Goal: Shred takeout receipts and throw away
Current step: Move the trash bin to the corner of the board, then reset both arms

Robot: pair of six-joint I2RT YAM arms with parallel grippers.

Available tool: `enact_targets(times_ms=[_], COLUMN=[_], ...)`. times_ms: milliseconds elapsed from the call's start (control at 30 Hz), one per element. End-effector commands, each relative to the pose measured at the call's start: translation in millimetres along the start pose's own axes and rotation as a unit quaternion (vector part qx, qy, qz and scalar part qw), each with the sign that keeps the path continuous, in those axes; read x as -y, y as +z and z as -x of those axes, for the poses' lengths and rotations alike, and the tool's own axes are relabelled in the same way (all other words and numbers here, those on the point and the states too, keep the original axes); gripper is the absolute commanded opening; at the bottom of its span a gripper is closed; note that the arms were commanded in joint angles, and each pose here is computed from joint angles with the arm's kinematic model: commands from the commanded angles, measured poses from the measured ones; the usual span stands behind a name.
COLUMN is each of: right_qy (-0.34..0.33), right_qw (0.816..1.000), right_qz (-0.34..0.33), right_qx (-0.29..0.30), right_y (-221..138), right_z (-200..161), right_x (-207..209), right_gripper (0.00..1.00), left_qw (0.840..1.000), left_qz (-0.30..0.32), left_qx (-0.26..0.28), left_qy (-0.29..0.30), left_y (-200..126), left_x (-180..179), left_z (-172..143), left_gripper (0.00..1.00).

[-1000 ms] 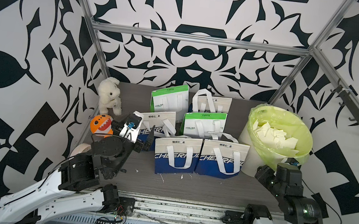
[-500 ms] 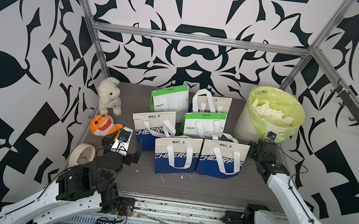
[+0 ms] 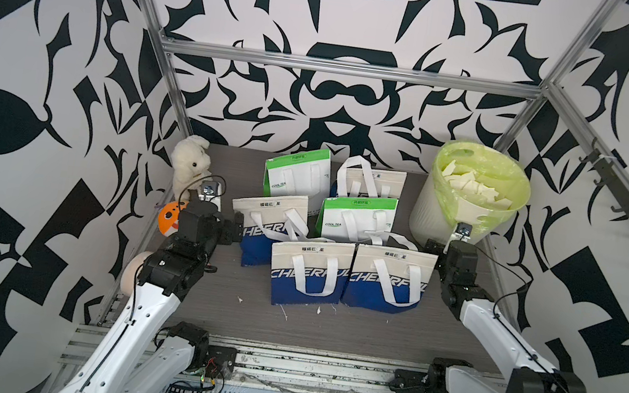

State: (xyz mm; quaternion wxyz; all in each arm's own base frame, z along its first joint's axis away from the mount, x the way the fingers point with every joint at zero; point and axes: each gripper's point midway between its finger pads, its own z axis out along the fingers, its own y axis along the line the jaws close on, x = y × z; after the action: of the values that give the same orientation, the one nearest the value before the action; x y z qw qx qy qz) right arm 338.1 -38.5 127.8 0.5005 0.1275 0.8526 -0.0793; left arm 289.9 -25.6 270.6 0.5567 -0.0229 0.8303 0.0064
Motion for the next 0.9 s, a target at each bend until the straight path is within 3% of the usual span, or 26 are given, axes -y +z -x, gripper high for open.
enact_targets(times_ms=[0, 67, 167, 300, 367, 467, 567, 667, 867], right_qy=[0.024, 0.029, 0.017, 0.017, 0.012, -0.009, -0.023, -0.052, -0.076], right_qw=[0.999, 0.999, 0.999, 0.997, 0.997, 0.995, 0.99, 0.99, 0.982], right_qz=[-0.023, -0.022, -0.016, 0.007, 0.013, 0.035, 0.056, 0.095, 0.14], right_qx=[0.031, 0.029, 0.036, 0.071, 0.071, 0.093, 0.127, 0.085, 0.103], right_y=[1, 7, 20, 25, 30, 36, 40, 46, 34], right_z=[4, -6, -20, -10, -8, -14, -21, -27, -30], right_x=[8, 8, 4, -6, -10, -19, -30, -49, -64], right_gripper=[0.91, 0.88, 0.82, 0.81, 0.81, 0.81, 1.0, 1.0, 1.0], left_qw=[0.992, 0.994, 0.985, 0.966, 0.964, 0.958, 0.951, 0.96, 0.97], left_qz=[-0.025, -0.007, 0.039, 0.102, 0.099, 0.142, 0.164, 0.143, 0.134], left_qx=[0.119, 0.099, 0.053, 0.103, 0.129, 0.121, 0.12, 0.115, 0.079], left_qy=[-0.037, -0.054, -0.159, -0.212, -0.21, -0.219, -0.232, -0.209, -0.187], left_y=[-11, 2, 33, 42, 45, 49, 54, 64, 96], left_x=[-1, -15, -56, -90, -94, -110, -120, -114, -112], left_z=[43, 28, -12, -33, -40, -62, -80, -80, -102], left_gripper=[0.99, 1.0, 0.99, 1.0, 1.0, 1.0, 0.99, 1.0, 0.99])
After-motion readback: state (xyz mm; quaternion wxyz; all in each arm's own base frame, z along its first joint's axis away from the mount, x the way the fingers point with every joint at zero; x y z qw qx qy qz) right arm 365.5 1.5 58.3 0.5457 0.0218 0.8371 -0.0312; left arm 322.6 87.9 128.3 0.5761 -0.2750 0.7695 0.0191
